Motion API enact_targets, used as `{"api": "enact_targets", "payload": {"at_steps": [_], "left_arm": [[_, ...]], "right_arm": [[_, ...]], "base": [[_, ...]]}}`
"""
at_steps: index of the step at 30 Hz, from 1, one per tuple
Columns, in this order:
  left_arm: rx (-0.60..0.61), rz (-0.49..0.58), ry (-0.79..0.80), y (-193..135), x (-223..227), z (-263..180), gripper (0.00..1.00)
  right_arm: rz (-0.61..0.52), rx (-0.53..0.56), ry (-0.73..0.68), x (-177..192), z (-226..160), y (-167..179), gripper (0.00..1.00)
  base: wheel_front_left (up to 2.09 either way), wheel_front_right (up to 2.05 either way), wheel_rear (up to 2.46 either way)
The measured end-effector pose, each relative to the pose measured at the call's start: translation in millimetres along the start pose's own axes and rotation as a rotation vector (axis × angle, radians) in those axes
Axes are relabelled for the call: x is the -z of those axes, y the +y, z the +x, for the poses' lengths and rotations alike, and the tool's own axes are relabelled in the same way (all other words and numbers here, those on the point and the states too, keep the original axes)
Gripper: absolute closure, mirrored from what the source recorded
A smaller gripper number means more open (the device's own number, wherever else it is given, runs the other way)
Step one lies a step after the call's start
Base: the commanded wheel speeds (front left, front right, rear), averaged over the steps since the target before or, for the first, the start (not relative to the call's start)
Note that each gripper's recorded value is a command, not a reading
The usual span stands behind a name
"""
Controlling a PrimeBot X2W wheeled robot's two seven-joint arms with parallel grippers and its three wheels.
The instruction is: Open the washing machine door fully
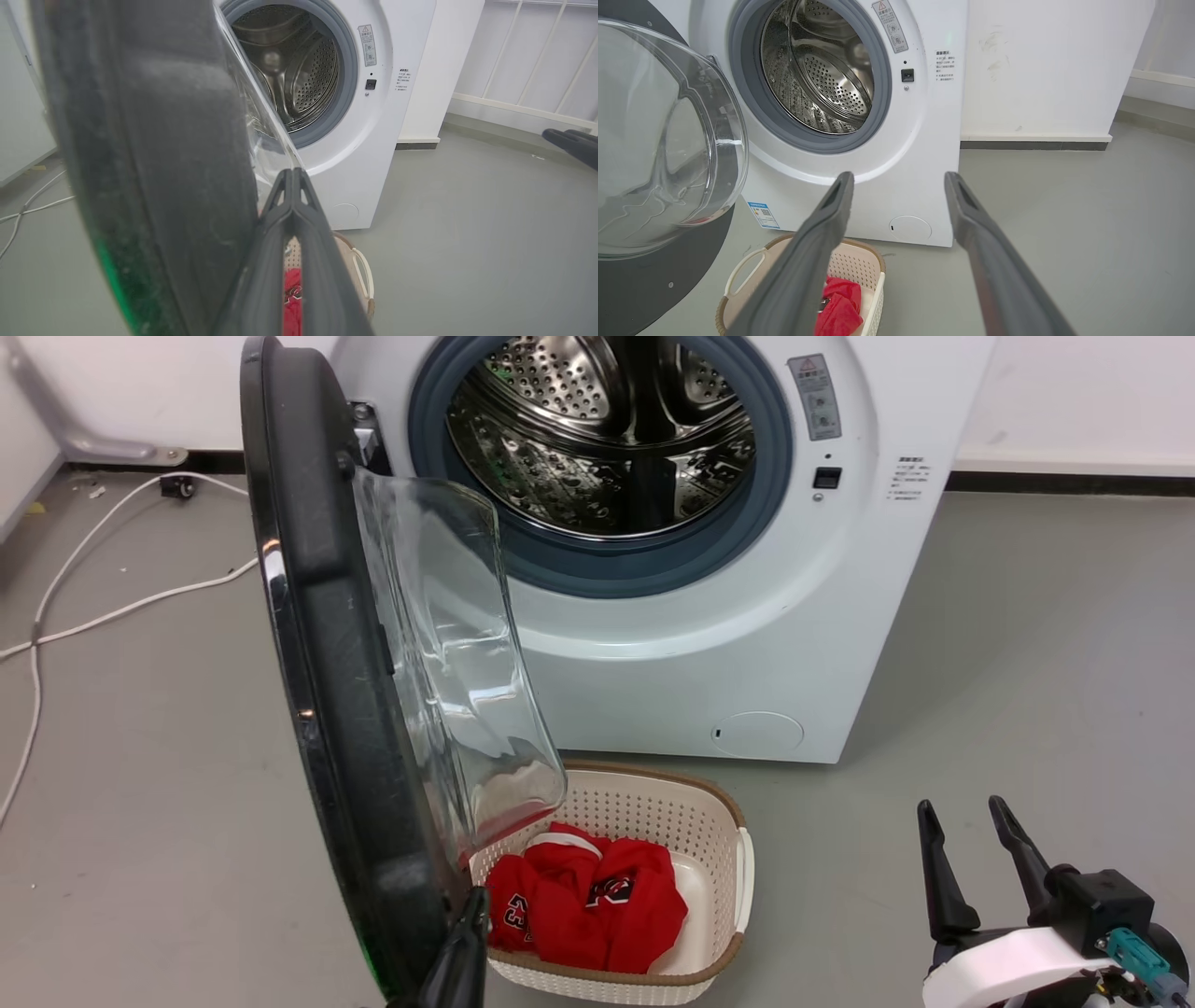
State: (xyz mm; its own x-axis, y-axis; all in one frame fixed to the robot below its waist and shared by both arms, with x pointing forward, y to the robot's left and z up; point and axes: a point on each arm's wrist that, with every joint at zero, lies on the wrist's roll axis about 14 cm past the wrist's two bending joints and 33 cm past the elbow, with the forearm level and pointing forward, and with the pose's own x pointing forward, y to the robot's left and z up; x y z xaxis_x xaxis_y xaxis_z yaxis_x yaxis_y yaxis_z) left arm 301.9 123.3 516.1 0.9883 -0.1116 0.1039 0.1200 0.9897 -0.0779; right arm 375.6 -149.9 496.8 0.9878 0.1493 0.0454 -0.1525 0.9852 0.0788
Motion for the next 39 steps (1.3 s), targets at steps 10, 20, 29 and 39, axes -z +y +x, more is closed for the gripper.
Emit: {"api": "enact_targets", "payload": {"at_steps": [10, 20, 29, 39], "left_arm": [[-0.232, 0.063, -0.002, 63, -7, -25, 1.0], [-0.437, 0.101, -0.028, 146, -20, -35, 1.0], [-0.552, 0.2, -0.053, 222, -40, -23, 1.0], [-0.635, 0.275, -0.037, 277, -50, -8, 1.0]], "right_arm": [[-0.01, -0.048, 0.016, 2, 10, 14, 0.0], [-0.014, -0.069, 0.028, 2, 16, 21, 0.0], [-0.017, -0.052, 0.013, -2, 26, 14, 0.0], [-0.021, -0.038, -0.004, -6, 33, 8, 0.0]], "base": [[0.0, 0.0, 0.0], [0.0, 0.0, 0.0], [0.0, 0.0, 0.0], [0.0, 0.0, 0.0]]}}
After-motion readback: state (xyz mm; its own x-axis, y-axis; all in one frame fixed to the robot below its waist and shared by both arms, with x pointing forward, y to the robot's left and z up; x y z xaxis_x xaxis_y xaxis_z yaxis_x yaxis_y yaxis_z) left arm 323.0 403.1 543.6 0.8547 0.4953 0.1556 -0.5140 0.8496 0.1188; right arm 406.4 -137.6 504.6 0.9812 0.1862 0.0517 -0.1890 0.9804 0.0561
